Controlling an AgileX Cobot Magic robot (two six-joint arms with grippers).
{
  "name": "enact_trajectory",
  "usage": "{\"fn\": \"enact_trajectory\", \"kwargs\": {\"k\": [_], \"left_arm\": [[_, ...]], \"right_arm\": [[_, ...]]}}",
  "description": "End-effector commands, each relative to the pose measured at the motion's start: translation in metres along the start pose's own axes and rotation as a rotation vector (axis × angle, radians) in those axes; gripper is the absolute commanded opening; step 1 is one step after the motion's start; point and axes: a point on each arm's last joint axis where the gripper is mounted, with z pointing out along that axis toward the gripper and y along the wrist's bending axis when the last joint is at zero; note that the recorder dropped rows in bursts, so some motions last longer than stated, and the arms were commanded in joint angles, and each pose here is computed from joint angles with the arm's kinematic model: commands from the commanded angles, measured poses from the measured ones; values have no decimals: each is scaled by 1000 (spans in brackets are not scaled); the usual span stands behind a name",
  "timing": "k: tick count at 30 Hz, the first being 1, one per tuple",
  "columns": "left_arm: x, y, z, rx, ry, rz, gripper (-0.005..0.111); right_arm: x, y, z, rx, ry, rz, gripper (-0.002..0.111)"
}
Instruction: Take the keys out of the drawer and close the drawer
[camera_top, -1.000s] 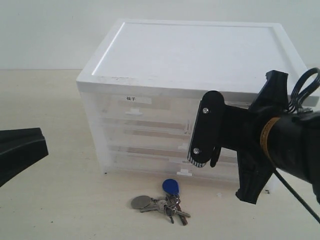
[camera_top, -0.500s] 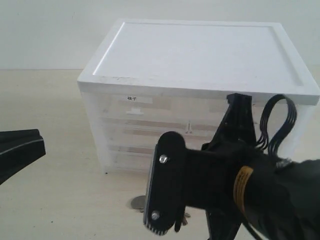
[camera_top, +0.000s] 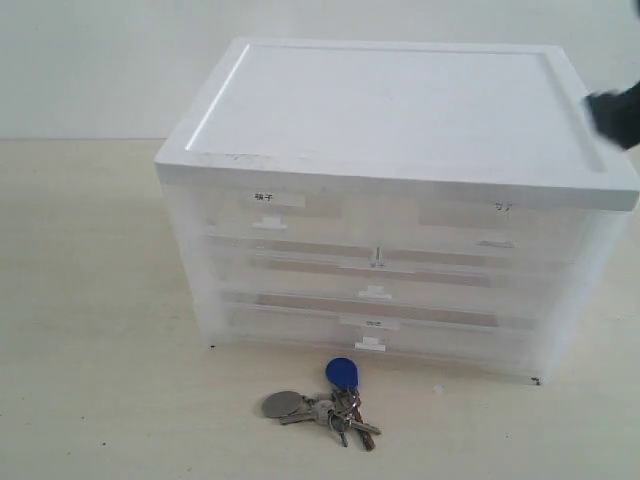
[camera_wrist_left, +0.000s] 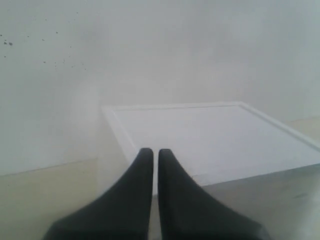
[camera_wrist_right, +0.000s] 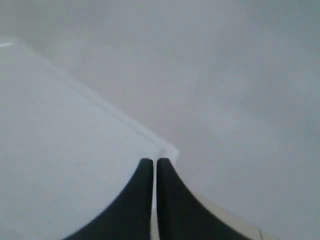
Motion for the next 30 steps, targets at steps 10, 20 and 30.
{"fn": "enact_trajectory", "kwargs": {"k": [10, 20, 30], "left_arm": [[1, 14, 68, -111, 181, -23, 5], [7, 26, 90, -129, 215, 2, 5], [15, 45, 102, -171, 223, -63, 5]], "right_arm": [[39, -50, 36, 119, 286, 223, 0], [66, -49, 98, -15, 540, 370, 0], [70, -34, 117, -146, 523, 362, 0]]}}
